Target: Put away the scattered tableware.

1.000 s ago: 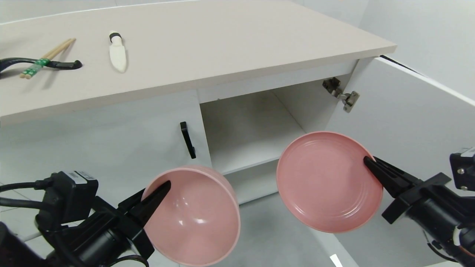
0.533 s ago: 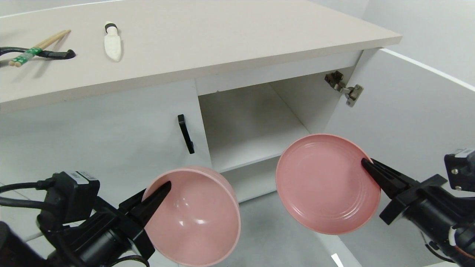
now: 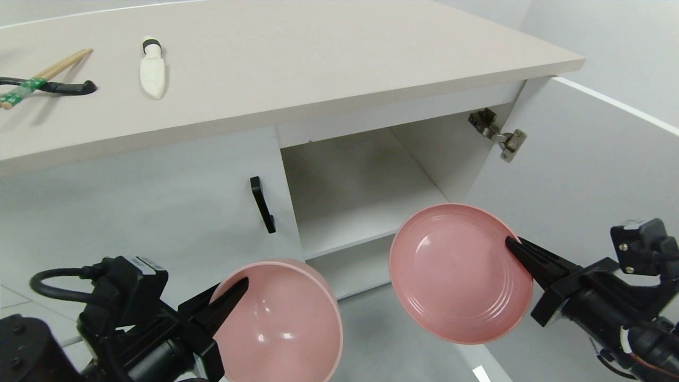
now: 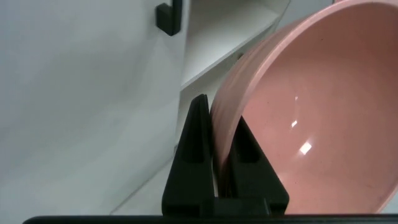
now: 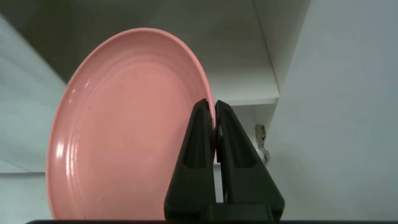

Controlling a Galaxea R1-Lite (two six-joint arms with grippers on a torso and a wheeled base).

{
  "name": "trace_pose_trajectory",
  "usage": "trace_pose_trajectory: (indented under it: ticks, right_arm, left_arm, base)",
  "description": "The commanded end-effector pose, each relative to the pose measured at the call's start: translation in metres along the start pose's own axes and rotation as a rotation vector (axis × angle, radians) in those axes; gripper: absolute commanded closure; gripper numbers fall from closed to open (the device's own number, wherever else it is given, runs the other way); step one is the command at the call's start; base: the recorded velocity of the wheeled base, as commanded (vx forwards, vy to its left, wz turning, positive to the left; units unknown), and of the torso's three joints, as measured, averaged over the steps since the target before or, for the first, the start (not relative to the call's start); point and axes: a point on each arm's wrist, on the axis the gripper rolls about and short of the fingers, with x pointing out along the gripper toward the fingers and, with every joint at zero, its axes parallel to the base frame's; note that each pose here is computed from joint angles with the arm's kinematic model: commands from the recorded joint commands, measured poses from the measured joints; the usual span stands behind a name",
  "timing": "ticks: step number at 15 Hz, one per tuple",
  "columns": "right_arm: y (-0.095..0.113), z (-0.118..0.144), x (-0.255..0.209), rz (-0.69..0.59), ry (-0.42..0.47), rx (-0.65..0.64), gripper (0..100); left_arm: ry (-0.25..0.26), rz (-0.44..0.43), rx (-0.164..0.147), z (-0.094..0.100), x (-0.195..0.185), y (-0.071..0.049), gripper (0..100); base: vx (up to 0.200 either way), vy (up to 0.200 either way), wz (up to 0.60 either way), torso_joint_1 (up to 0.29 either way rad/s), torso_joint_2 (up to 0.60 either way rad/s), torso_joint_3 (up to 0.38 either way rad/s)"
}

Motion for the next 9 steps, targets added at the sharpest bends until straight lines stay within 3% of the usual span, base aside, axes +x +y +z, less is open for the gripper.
trace_pose_trajectory:
  ticks: [1,6,9]
  right_arm:
    - [0.000,-0.004,0.003,-0.001,0.021,-0.003,100]
    - [0.002,-0.012,0.008,0.001,0.066,0.006,100]
    - [0.003,-0.024,0.014,0.000,0.126,0.023,100]
  left_arm:
    - [0.019,-0.037,0.012,-0.002,-0.003,-0.006,100]
    - [-0.010,-0.161,0.017,0.003,-0.016,-0.023,100]
    - [0.034,-0.185,0.039,-0.004,-0.014,-0.028,100]
  base:
    - [0.000,0.000,0.00,0.000,0.00,0.000]
    - [0.000,0.000,0.00,0.000,0.00,0.000]
    - [0.000,0.000,0.00,0.000,0.00,0.000]
